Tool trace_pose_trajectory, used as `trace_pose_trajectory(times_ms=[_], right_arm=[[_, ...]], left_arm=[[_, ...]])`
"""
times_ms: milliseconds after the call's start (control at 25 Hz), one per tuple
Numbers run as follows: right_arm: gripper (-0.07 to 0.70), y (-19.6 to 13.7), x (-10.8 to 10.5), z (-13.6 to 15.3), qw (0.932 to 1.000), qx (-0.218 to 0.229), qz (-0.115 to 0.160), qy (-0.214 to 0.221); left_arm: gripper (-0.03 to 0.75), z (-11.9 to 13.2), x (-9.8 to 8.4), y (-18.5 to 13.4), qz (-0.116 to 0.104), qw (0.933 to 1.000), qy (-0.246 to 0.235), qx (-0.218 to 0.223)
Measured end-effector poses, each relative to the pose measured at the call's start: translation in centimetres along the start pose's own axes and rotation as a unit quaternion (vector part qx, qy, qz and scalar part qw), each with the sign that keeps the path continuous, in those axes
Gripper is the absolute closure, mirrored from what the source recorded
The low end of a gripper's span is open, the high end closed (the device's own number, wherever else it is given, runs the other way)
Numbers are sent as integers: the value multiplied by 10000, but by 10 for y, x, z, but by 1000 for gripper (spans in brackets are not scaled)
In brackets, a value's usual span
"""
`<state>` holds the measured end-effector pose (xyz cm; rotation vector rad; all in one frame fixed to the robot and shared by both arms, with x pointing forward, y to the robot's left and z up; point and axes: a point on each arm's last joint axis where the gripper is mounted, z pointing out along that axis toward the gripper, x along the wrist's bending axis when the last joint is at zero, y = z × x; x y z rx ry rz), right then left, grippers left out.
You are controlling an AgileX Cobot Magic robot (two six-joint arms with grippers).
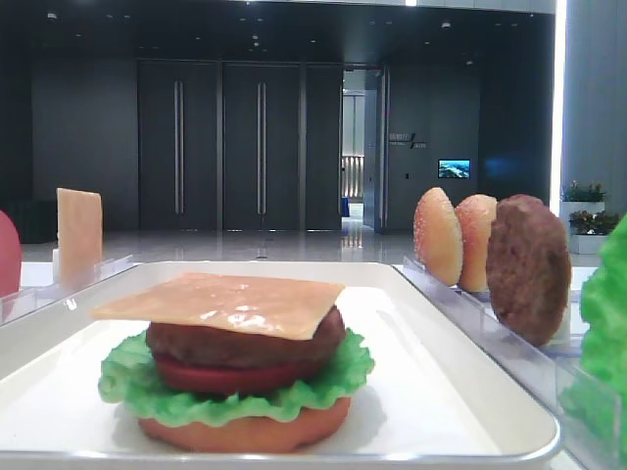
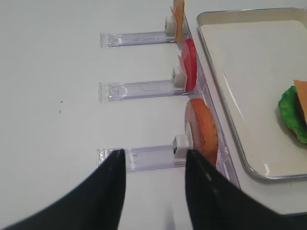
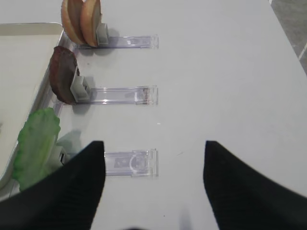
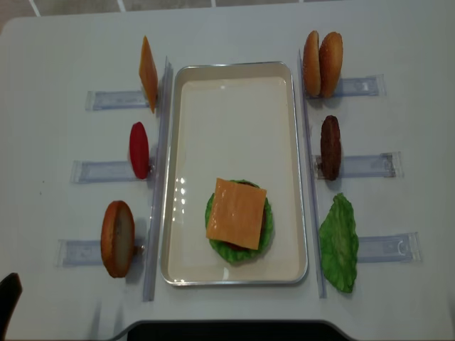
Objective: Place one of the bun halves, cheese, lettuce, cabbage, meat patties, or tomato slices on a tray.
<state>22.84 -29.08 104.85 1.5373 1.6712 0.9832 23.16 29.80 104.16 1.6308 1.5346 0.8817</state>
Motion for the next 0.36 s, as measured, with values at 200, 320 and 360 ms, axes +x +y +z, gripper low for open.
trace_pose_trajectory(times_ms=[200,320,360], right_arm=[[204,0,0,0,10000,0,0,0],[204,0,0,0,10000,0,0,0],[204,0,0,0,10000,0,0,0]], left_arm=[[429,0,0,0,0,10000,0,-4],[446,0,0,0,0,10000,0,-4],[451,0,0,0,0,10000,0,-4]])
